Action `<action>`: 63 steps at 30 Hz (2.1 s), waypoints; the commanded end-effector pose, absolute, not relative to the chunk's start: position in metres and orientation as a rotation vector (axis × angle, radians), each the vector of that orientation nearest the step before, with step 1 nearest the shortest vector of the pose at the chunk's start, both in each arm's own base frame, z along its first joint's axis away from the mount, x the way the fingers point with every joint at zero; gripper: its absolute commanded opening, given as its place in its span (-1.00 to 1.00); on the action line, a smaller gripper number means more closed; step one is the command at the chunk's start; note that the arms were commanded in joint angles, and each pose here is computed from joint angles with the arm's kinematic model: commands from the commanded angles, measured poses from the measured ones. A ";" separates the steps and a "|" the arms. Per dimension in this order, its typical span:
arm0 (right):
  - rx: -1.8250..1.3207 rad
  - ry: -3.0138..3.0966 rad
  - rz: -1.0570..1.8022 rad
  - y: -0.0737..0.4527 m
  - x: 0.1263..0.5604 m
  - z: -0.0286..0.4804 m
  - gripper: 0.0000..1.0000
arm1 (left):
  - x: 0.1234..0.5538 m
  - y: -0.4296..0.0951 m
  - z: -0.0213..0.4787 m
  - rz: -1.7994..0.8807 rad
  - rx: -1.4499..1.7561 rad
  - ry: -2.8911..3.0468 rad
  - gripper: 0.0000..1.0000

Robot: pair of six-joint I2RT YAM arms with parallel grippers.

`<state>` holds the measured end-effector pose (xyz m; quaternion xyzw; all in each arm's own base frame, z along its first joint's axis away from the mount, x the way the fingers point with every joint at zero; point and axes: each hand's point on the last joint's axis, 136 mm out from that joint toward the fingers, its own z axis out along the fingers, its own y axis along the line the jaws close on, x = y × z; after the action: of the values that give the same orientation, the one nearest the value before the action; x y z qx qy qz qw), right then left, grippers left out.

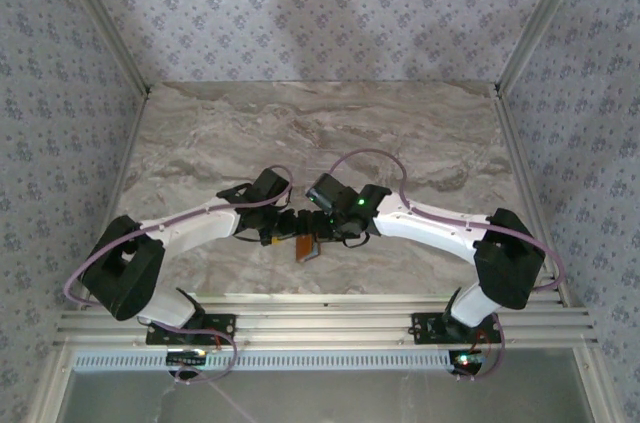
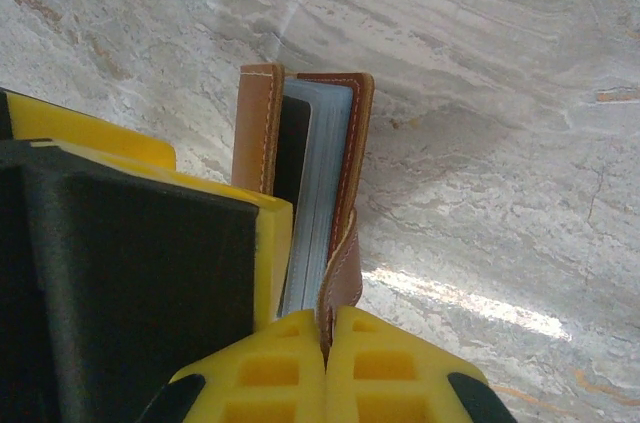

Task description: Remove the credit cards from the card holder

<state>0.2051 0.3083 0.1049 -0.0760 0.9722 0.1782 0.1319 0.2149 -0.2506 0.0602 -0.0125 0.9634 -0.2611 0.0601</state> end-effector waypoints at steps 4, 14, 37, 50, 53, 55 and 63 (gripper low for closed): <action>-0.177 2.825 0.524 0.300 0.202 0.108 -1.00 | 0.217 -0.240 0.063 -0.666 -0.017 2.926 0.60; -0.100 2.853 0.442 0.276 0.208 0.083 -1.00 | 0.220 -0.219 0.067 -0.576 -0.072 2.902 0.25; 0.029 2.917 0.209 0.211 0.215 0.034 -0.98 | 0.218 -0.188 0.031 -0.489 -0.135 2.981 -0.18; 0.010 2.863 0.306 0.224 0.216 0.046 -0.96 | 0.234 -0.206 0.061 -0.579 -0.103 2.903 -0.13; 0.012 2.843 0.347 0.230 0.218 0.054 -0.87 | 0.238 -0.215 0.081 -0.594 -0.063 2.871 -0.04; 0.018 2.840 0.326 0.228 0.219 0.058 -0.57 | 0.239 -0.223 0.092 -0.589 -0.023 2.861 0.04; 0.053 2.850 0.264 0.211 0.212 0.070 -0.05 | 0.238 -0.263 0.104 -0.509 0.127 2.873 0.53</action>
<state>0.2141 0.2232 0.0585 0.0059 0.9852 0.1085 0.1325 0.2425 -0.2629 0.1090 0.0321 0.9692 -0.2112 0.1225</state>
